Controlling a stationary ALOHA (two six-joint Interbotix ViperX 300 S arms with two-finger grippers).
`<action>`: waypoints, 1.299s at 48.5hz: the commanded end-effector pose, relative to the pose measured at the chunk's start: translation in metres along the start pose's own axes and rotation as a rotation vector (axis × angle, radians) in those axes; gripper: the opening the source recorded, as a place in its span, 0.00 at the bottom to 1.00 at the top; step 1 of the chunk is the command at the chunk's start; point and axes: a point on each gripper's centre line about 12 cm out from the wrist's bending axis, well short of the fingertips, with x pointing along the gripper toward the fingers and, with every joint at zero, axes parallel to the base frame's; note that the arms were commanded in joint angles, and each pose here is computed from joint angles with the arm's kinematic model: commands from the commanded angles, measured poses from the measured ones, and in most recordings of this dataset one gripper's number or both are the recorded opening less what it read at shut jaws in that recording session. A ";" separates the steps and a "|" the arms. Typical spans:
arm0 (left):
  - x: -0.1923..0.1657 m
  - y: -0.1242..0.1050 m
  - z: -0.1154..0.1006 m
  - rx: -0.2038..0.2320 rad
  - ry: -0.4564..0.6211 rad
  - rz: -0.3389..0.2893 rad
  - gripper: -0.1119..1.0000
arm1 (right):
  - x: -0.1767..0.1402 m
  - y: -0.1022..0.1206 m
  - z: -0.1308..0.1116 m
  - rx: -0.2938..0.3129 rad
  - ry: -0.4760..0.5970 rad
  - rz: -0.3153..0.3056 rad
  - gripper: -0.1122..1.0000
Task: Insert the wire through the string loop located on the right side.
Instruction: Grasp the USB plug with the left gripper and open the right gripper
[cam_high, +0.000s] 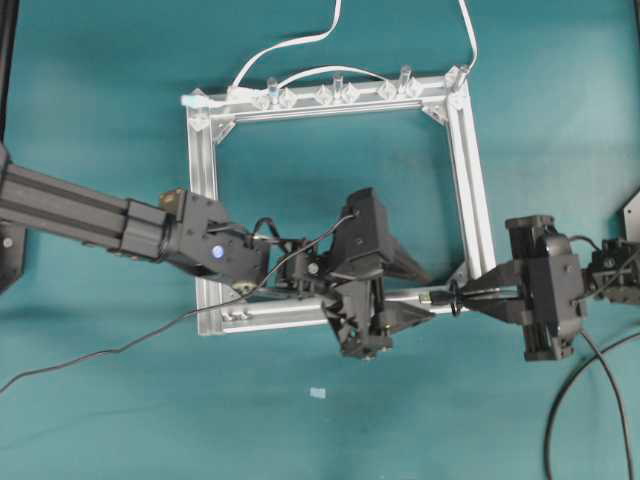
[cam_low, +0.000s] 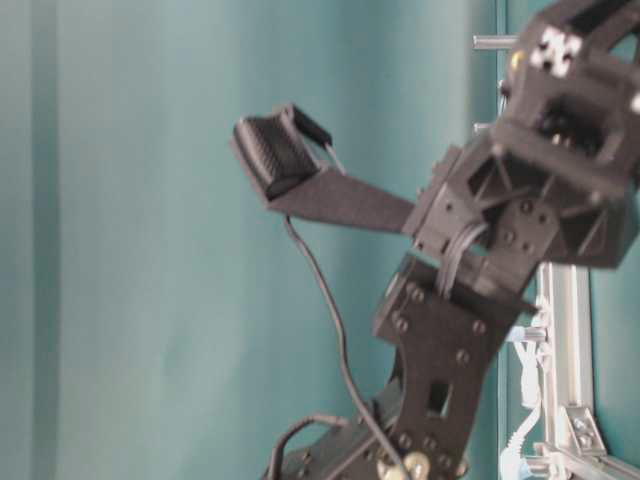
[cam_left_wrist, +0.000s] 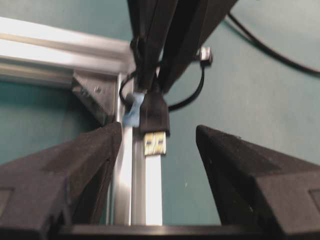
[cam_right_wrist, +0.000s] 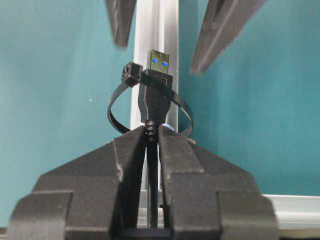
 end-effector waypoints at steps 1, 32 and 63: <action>0.004 -0.005 0.018 0.002 -0.048 -0.015 0.71 | 0.001 0.001 0.006 0.002 -0.023 0.001 0.20; 0.012 -0.001 0.014 -0.008 -0.015 0.000 0.30 | 0.001 0.001 0.008 0.002 -0.036 -0.004 0.20; 0.010 -0.001 0.015 -0.005 -0.012 0.001 0.30 | 0.000 0.000 0.003 0.011 -0.015 -0.001 0.20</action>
